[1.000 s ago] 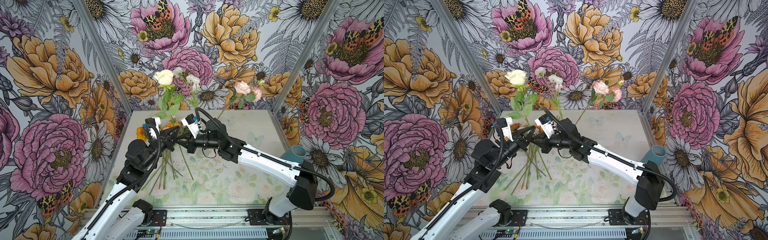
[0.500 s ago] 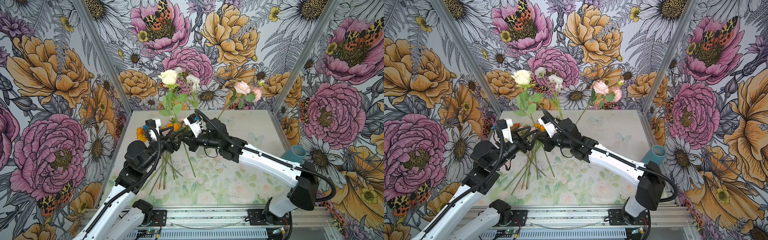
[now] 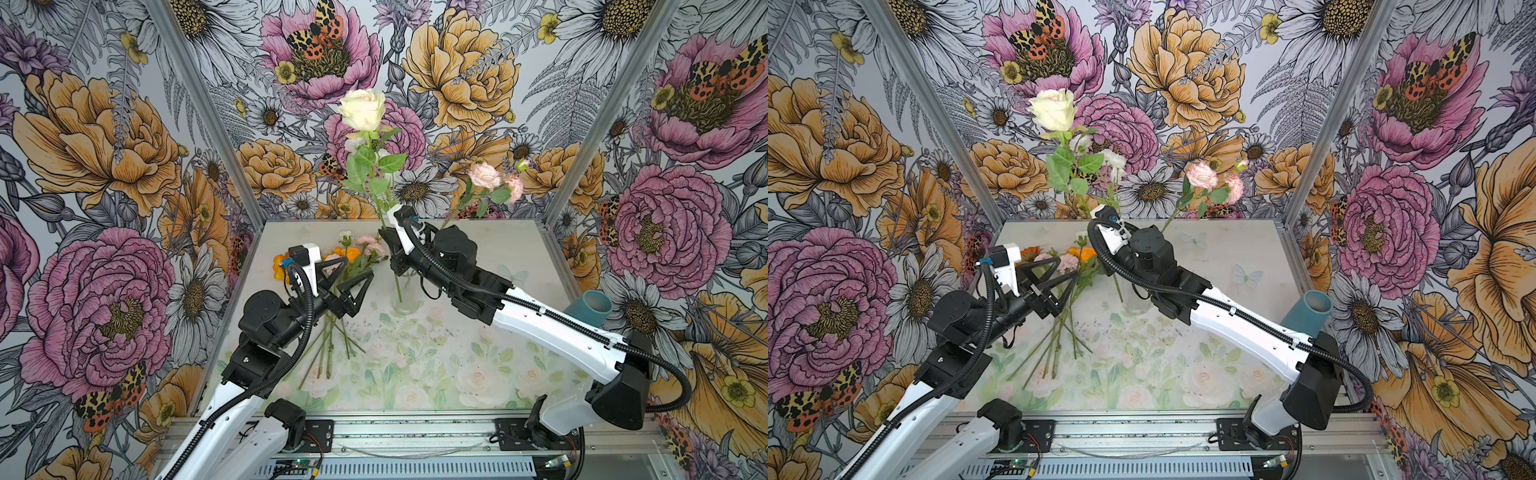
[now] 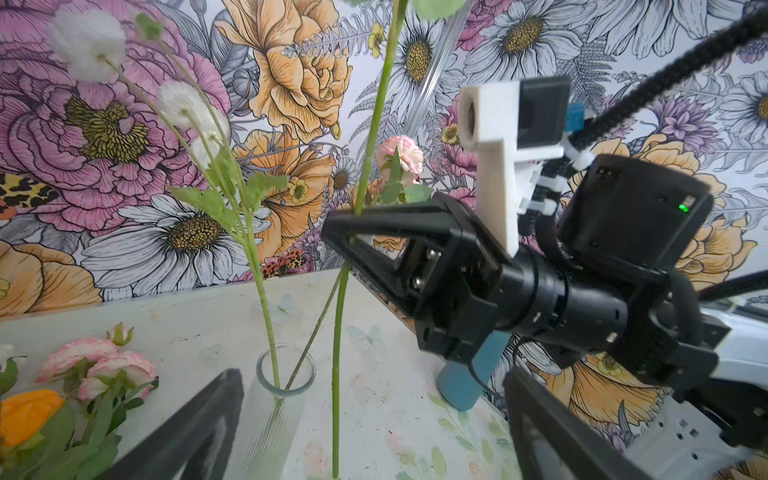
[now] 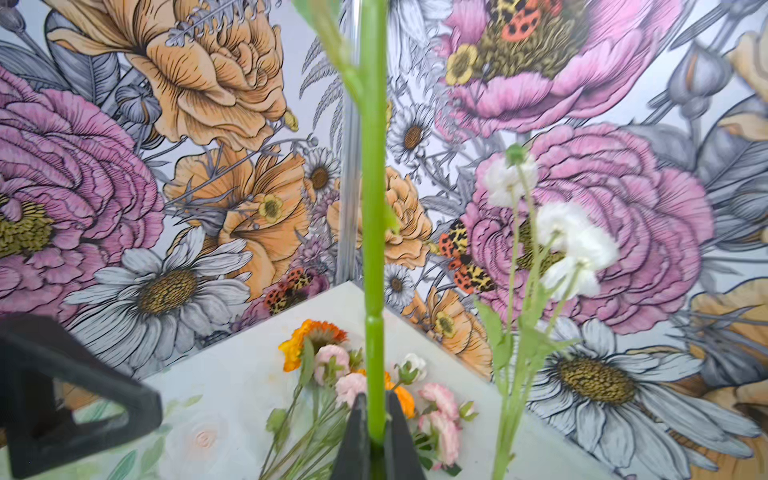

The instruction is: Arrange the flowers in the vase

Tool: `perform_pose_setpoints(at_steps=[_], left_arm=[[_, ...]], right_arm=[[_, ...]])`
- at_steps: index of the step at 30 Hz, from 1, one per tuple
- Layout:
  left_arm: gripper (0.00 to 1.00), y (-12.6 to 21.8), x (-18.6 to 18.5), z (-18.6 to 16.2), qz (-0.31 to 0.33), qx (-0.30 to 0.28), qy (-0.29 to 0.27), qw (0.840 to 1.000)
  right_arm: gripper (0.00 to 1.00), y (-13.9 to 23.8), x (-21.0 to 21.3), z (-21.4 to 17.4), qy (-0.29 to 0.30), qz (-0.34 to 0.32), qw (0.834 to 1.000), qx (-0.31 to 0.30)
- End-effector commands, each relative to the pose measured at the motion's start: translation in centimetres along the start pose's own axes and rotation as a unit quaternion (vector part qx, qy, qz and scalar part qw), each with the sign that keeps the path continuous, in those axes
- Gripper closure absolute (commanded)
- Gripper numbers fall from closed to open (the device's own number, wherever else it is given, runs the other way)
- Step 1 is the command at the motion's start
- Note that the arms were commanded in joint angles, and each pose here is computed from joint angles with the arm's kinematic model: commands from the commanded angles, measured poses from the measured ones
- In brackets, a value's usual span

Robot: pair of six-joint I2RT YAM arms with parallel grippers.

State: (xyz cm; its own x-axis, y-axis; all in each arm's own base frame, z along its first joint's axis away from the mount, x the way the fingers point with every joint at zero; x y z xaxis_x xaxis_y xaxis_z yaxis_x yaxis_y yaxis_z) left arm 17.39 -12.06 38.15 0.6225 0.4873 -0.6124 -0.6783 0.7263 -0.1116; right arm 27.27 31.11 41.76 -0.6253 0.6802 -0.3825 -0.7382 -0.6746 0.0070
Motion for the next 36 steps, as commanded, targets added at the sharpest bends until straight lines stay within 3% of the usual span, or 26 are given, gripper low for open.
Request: perform_pose_setpoints(at_steps=[1, 5, 16, 26, 32, 36], left_arm=[[0.01, 0.0, 0.4, -1.8, -0.004, 0.066, 0.004, 0.998], [0.01, 0.4, 0.9, -2.7, 0.013, 0.086, 0.01, 0.996], [0.01, 1.6, 1.5, -3.6, 0.04, 0.091, 0.012, 0.995], [0.01, 2.4, 1.5, -3.8, 0.048, 0.088, 0.007, 0.995], [0.01, 2.3, 1.7, -3.9, 0.052, 0.089, 0.008, 0.995], [0.01, 2.3, 1.5, -3.7, 0.053, 0.085, 0.007, 0.995]], right_arm=[[1.0, 0.3, -2.5, 1.2, 0.029, -0.091, 0.994, -0.044], [1.0, 0.1, -3.1, 0.8, 0.035, -0.129, 0.988, -0.078], [1.0, -2.1, -2.8, -2.1, 0.034, -0.162, 0.983, -0.074], [1.0, -3.1, -0.9, -6.4, 0.058, -0.139, 0.988, -0.027], [1.0, -2.7, 1.7, -9.4, 0.087, -0.065, 0.994, -0.007], [1.0, -2.3, 3.0, -12.0, 0.09, -0.053, 0.994, 0.017]])
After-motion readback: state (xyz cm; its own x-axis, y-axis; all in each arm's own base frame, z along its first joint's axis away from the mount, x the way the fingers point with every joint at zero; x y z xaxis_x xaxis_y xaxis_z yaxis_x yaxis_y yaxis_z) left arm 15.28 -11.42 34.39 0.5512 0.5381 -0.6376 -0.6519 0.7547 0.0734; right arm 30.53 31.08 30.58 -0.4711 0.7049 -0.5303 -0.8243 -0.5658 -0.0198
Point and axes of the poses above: each gripper's point midway between its finger pads, its own y axis back along the fingers, its own x axis along the line the jaws close on, z = x × y, the point moved 8 cm from there along y, back along the fingers, and after that the axes turned 15 degrees about y, right-handed, at the moved point
